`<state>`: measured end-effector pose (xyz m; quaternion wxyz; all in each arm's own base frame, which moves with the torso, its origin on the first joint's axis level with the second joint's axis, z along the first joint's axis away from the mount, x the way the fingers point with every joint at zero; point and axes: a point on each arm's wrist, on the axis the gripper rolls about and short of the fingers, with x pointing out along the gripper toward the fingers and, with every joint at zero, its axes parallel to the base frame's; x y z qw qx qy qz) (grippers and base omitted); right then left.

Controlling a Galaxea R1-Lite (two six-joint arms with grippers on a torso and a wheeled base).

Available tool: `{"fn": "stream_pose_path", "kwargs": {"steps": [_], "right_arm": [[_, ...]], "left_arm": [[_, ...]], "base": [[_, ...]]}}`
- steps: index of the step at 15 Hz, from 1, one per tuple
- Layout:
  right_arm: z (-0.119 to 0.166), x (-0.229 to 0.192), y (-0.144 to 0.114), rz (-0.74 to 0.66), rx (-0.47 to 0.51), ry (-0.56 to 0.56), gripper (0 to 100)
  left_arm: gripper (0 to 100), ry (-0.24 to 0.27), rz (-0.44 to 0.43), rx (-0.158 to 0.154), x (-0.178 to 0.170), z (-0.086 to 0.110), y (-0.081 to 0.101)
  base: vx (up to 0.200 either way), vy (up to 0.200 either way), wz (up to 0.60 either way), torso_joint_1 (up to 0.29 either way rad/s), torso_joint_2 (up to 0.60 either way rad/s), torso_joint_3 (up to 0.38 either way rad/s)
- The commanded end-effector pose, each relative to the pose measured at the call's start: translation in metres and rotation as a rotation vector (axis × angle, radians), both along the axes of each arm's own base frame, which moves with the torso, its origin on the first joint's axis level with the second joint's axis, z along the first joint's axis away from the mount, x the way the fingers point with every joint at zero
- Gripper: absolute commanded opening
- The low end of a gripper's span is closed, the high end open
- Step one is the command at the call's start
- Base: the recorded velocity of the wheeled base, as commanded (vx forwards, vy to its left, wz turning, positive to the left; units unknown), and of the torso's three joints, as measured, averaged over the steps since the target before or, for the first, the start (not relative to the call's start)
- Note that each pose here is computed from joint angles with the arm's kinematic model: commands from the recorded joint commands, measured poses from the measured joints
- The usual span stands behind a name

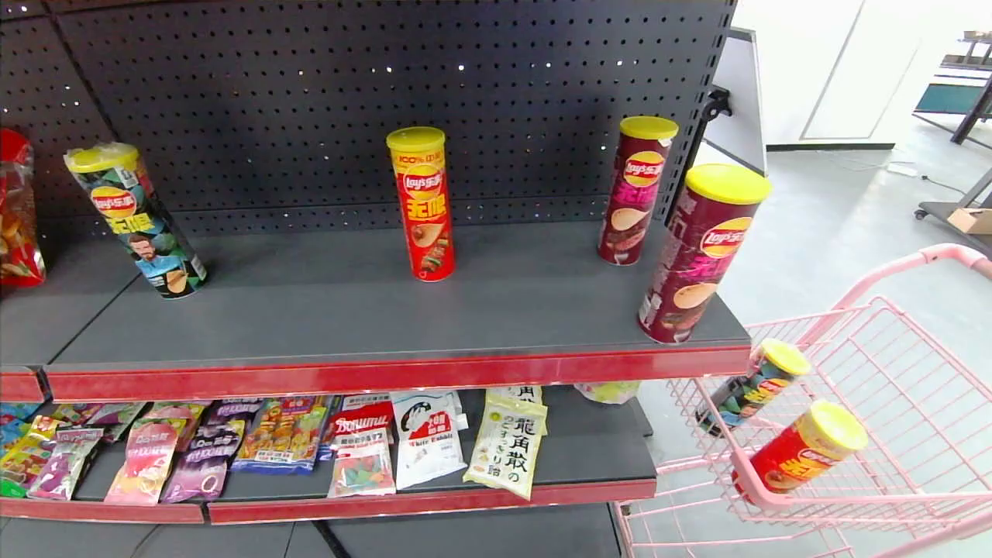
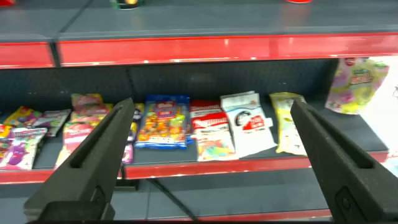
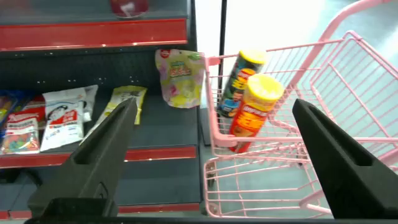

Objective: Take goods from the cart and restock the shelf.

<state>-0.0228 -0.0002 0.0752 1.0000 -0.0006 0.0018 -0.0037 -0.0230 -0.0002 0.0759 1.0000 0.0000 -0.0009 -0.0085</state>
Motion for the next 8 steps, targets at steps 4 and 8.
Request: {"fn": "stream_pose_path", "kwargs": {"steps": [4,8], "right_arm": [[0.0000,0.0000,0.0000,-0.002,0.000,-0.001,100],[0.0000,0.0000,0.0000,-0.002,0.001,-0.001,100]], "left_arm": [[100,0.002,0.000,-0.002,0.0000,-0.0002,0.0000],[100,0.002,0.000,-0.002,0.0000,-0.0002,0.0000]], "base": [[0.000,-0.200,0.00,0.002,0.00,0.002],[0.000,0.000,-0.15,-0.001,0.00,-0.002]]}}
